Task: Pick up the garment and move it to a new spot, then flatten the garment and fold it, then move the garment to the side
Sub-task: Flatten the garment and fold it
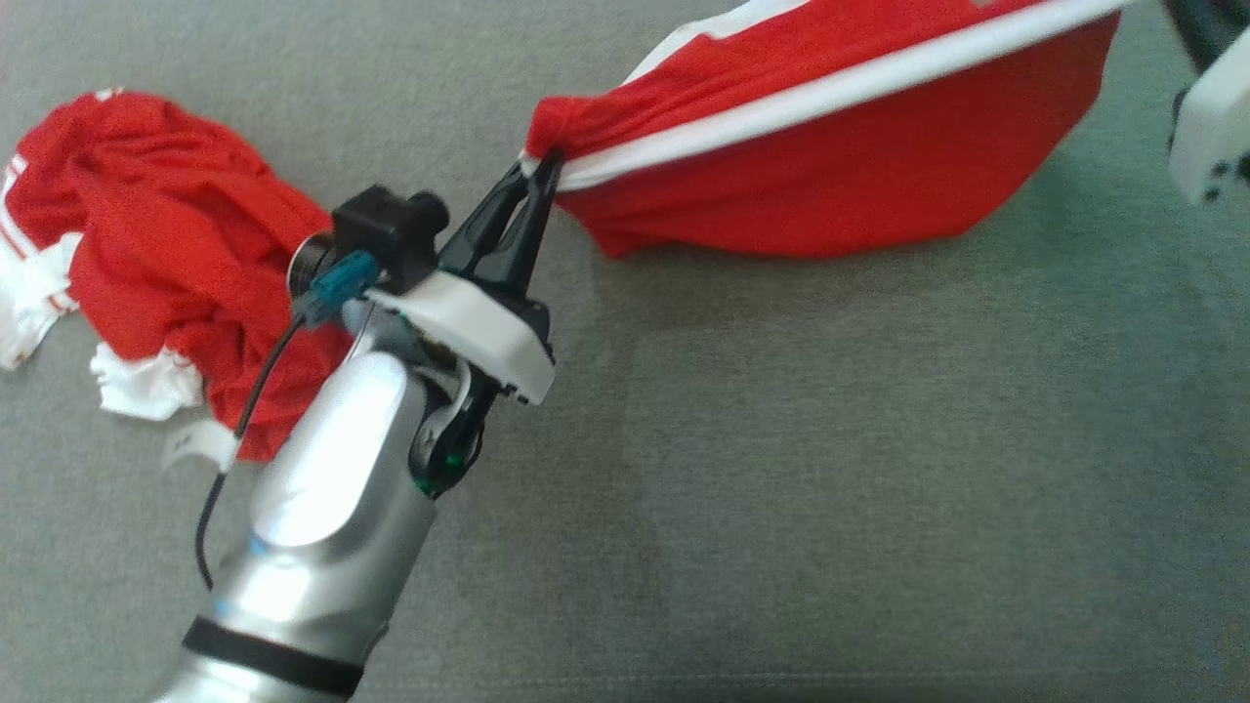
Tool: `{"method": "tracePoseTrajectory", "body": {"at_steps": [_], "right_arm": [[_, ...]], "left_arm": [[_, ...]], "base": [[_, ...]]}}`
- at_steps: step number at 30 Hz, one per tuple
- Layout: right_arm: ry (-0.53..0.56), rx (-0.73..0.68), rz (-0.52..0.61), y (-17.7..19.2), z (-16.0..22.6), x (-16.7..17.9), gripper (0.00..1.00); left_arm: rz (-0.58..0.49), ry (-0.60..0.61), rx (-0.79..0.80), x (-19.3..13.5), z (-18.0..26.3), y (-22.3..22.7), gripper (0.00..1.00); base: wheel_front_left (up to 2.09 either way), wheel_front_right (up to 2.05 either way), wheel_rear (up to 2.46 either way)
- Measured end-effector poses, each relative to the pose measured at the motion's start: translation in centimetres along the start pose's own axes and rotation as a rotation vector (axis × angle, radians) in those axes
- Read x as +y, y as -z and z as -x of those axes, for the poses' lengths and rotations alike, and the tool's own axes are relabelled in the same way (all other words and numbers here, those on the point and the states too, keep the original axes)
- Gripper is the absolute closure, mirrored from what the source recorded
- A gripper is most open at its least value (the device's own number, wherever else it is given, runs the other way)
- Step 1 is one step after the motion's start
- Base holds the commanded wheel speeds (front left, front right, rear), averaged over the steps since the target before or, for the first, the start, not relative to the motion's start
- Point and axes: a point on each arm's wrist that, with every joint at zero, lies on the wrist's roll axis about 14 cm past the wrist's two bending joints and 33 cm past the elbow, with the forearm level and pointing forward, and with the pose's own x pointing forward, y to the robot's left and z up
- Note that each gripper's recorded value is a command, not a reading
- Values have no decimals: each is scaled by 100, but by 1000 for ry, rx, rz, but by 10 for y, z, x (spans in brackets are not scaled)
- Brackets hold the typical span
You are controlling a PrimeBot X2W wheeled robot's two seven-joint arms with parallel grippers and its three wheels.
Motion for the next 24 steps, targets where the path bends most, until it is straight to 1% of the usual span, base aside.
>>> {"method": "tracePoseTrajectory", "body": {"at_steps": [4,8,9,18,24], "right_arm": [[-17,8,34,-5,-31,3,100],[-36,29,57,-1,-58,9,100],[-36,29,57,-1,-58,9,100],[-67,76,103,17,-106,19,100],[-80,81,116,24,-125,25,100]], "left_arm": [[0,-20,30,11,-8,10,100],[-3,-39,62,22,-17,20,100],[-3,-39,62,22,-17,20,100],[18,-67,95,42,-35,37,100],[22,-70,112,48,-41,46,100]], "base": [[0,0,0],[0,0,0],[0,0,0],[0,0,0],[0,0,0]]}}
